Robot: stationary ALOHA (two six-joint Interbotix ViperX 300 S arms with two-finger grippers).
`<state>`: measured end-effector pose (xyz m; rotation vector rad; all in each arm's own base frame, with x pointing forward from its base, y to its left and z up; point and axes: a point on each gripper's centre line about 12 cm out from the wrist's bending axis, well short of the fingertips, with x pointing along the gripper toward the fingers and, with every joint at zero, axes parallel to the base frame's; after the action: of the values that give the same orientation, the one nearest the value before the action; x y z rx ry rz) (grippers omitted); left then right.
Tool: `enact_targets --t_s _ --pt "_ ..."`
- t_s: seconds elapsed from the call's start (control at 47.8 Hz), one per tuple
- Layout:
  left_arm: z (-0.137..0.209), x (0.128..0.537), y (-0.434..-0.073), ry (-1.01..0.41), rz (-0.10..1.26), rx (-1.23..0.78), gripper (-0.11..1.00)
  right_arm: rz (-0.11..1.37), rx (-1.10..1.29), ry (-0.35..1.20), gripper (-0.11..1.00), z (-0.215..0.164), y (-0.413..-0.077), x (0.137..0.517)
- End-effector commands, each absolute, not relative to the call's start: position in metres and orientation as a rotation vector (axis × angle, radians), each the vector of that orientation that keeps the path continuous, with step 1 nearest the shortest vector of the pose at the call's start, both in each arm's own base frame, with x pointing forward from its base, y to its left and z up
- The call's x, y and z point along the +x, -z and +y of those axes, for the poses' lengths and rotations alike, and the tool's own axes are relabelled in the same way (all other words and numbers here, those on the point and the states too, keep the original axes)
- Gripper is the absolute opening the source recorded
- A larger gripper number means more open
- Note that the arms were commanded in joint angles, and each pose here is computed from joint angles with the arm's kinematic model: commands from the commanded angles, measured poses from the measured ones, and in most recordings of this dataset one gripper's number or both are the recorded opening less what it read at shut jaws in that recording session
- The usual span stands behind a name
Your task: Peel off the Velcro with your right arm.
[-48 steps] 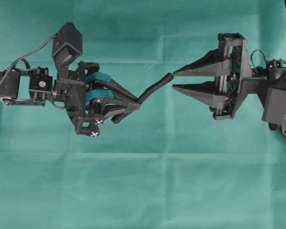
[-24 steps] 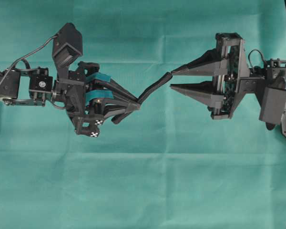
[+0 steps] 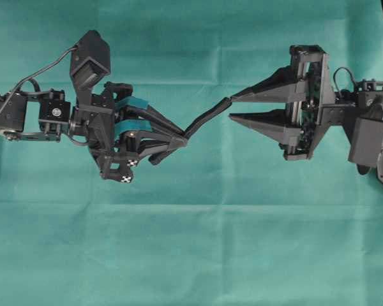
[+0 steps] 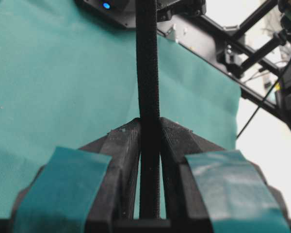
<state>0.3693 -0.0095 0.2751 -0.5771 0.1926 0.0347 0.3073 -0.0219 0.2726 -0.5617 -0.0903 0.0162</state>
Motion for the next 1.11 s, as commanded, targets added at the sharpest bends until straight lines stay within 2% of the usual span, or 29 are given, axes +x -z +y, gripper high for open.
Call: enact_targets --t_s 0.0,1.087 --pt "-0.0077 0.3679 -0.2875 -0.027 0.151 -0.579 0.1 -0.114 -0.562 -0.012 0.06 -0.0215 -0.2785 0.3059" --pt "-0.0083 0.3683 -0.285 -0.028 0.159 -0.578 0.1 -0.131 -0.565 0.01 0.06 -0.0262 -0.2858 0.3054"
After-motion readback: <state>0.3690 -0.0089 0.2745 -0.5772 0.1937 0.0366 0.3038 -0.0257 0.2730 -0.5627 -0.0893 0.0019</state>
